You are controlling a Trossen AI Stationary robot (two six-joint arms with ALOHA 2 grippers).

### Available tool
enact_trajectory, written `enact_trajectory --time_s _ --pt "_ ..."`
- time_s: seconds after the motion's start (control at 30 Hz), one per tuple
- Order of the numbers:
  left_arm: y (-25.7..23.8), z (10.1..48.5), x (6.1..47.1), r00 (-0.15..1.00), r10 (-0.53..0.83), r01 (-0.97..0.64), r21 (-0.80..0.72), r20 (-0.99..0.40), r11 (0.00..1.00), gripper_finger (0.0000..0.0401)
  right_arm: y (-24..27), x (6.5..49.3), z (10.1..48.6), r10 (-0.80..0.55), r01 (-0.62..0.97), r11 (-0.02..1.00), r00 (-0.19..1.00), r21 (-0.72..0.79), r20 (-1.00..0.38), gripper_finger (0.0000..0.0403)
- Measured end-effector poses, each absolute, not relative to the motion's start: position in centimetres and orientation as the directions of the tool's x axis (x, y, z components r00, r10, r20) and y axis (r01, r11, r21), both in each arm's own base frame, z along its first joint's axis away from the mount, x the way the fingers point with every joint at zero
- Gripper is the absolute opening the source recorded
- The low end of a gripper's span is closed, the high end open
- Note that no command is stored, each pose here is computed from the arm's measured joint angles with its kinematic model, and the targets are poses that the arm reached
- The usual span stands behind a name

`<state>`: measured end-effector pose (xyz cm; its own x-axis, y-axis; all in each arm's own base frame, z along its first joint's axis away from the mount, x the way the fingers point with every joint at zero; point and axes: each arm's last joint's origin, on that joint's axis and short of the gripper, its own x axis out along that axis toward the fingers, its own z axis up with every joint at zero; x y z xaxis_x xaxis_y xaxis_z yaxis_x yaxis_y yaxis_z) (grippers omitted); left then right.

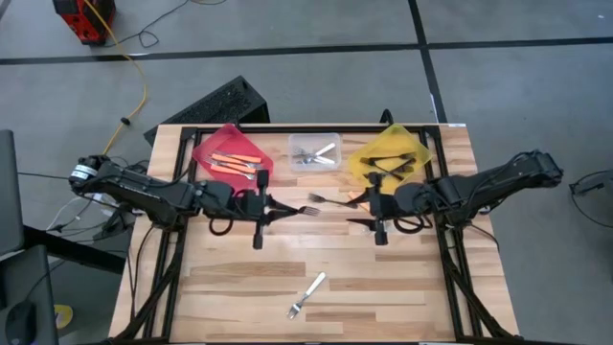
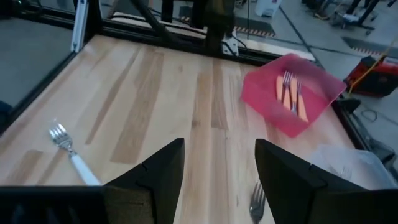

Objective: Sort silverware by color (type)
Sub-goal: Put the black fork into the yellow bin

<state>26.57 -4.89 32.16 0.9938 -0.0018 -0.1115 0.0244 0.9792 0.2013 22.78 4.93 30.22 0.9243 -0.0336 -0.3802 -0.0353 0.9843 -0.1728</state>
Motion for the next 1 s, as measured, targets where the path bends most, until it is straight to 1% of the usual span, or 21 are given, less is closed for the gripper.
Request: enact_trajectory --time_s 0.2,0.37,0.57,0.67,0.77,0.87,1.0 --pt "-4.9 31.9 26.2 0.993 -0.046 0.067 0.194 -0.108 0.979 0.0001 4.6 22.9 30.1 -0.043 -0.034 0.976 0.937 -0.215 -0.346 0.0221" --pt "-4.6 31.4 24.4 0.999 -0.049 0.049 0.171 -0.007 0.984 0.0001 4.0 23.2 30.2 -0.009 -0.067 0.975 0.941 -0.214 -0.338 0.0221" --pt "-3.7 29.1 21.3 0.993 -0.025 0.015 0.083 0.114 0.996 0.0001 2.7 23.6 30.5 0.002 -0.070 0.974 0.953 -0.214 -0.302 0.0221" --pt "-3.3 28.4 20.3 0.985 -0.014 0.011 0.018 0.173 1.000 0.0001 2.0 23.8 30.1 0.033 -0.080 0.974 0.976 -0.214 -0.213 0.0221" --pt "-3.3 28.2 19.8 0.979 -0.019 0.020 -0.005 0.203 1.000 0.0001 1.1 23.8 28.7 0.043 -0.065 0.974 0.993 -0.215 -0.107 0.0221" --pt "-3.3 28.2 19.8 0.978 -0.024 0.029 -0.019 0.209 0.999 0.0001 0.1 23.4 27.4 0.038 -0.037 0.983 0.999 -0.181 0.001 0.0221" --pt "-3.4 28.0 20.1 0.978 -0.052 0.055 -0.011 0.203 0.998 0.0001 -0.4 22.5 25.9 0.075 -0.059 0.991 0.989 -0.123 0.124 0.0221"
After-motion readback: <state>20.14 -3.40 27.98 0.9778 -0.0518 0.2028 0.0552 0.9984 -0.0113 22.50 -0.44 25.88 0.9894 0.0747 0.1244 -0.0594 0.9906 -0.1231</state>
